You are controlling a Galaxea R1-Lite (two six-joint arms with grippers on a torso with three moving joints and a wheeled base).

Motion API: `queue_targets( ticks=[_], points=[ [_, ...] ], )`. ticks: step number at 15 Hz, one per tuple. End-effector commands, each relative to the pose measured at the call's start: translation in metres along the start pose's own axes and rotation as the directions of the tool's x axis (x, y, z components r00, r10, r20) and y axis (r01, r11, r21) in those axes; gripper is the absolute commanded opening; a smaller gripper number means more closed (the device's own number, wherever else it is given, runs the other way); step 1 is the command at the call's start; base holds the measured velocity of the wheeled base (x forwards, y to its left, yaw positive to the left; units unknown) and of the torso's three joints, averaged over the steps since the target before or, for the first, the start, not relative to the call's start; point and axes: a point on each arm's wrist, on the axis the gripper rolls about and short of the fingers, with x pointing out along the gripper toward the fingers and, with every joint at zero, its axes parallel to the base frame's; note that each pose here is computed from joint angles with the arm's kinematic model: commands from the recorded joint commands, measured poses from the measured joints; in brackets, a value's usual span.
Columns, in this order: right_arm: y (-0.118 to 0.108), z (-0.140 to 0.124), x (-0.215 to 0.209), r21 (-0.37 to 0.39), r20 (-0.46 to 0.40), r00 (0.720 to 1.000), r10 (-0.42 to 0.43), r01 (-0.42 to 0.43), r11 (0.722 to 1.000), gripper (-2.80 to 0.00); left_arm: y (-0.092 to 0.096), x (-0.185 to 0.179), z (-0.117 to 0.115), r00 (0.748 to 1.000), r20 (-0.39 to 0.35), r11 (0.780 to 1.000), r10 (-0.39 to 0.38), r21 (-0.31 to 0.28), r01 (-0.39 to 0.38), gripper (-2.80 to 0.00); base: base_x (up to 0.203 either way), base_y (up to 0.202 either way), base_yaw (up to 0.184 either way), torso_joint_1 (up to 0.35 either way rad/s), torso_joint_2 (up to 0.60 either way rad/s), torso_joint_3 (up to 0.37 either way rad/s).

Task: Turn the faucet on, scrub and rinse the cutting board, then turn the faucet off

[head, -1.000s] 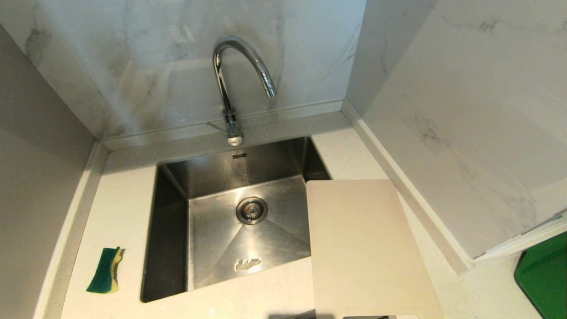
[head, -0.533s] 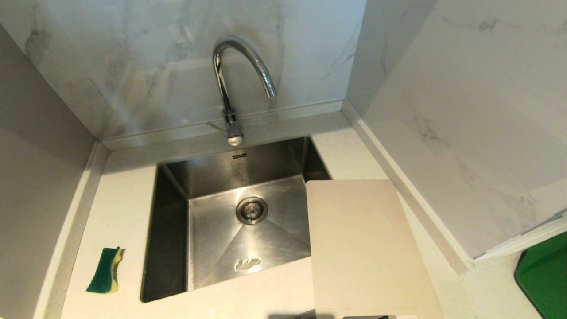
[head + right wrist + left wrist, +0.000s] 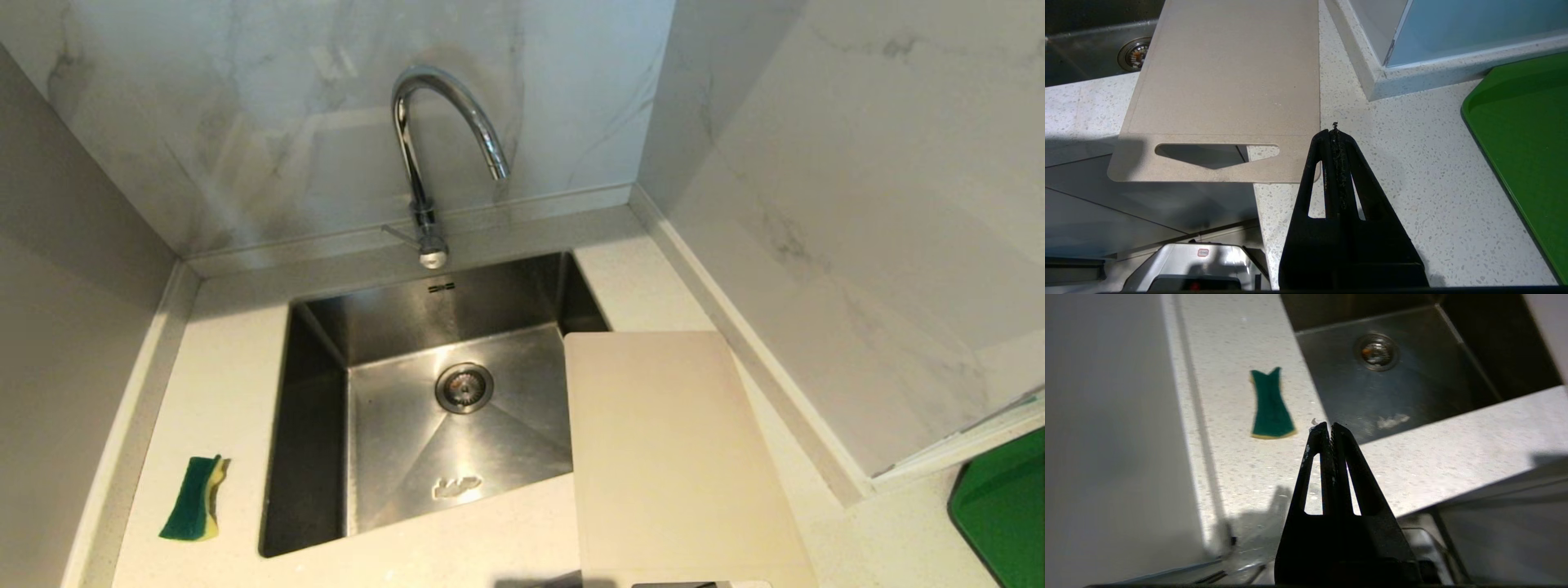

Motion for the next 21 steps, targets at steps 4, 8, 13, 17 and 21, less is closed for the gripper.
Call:
queue_targets(
  ticks=[4,8,13,17,21],
  points=[
    [0.000,0.000,0.000,0.001,0.000,1.000,0.001,-0.001,1.000,-2.80,0.002,0.005,-0.019,0.997,0.054,0.997,0.063,0.036,-0.065,-2.80,0.000,0.000,0.000,0.000,0.00,0.000],
    [0.000,0.000,0.000,0.002,0.000,1.000,0.001,-0.001,1.000,-2.80,0.002,0.003,-0.014,0.991,0.118,0.997,0.063,0.042,-0.069,-2.80,0.000,0.000,0.000,0.000,0.00,0.000],
    [0.000,0.000,0.000,0.002,-0.002,1.000,0.001,-0.001,1.000,-2.80,0.001,-0.017,-0.040,0.987,0.162,0.998,-0.016,0.061,0.007,-2.80,0.000,0.000,0.000,0.000,0.00,0.000],
    [0.000,0.000,0.000,0.004,0.000,1.000,-0.001,0.001,1.000,-2.80,0.003,-0.016,-0.047,0.994,0.096,0.992,0.050,0.115,-0.061,-2.80,0.000,0.000,0.000,0.000,0.00,0.000],
    [0.000,0.000,0.000,0.022,0.008,1.000,-0.016,0.016,1.000,-2.80,0.003,-0.016,-0.045,0.993,0.110,0.997,0.049,0.060,-0.056,-2.80,0.000,0.000,0.000,0.000,0.00,0.000]
  ],
)
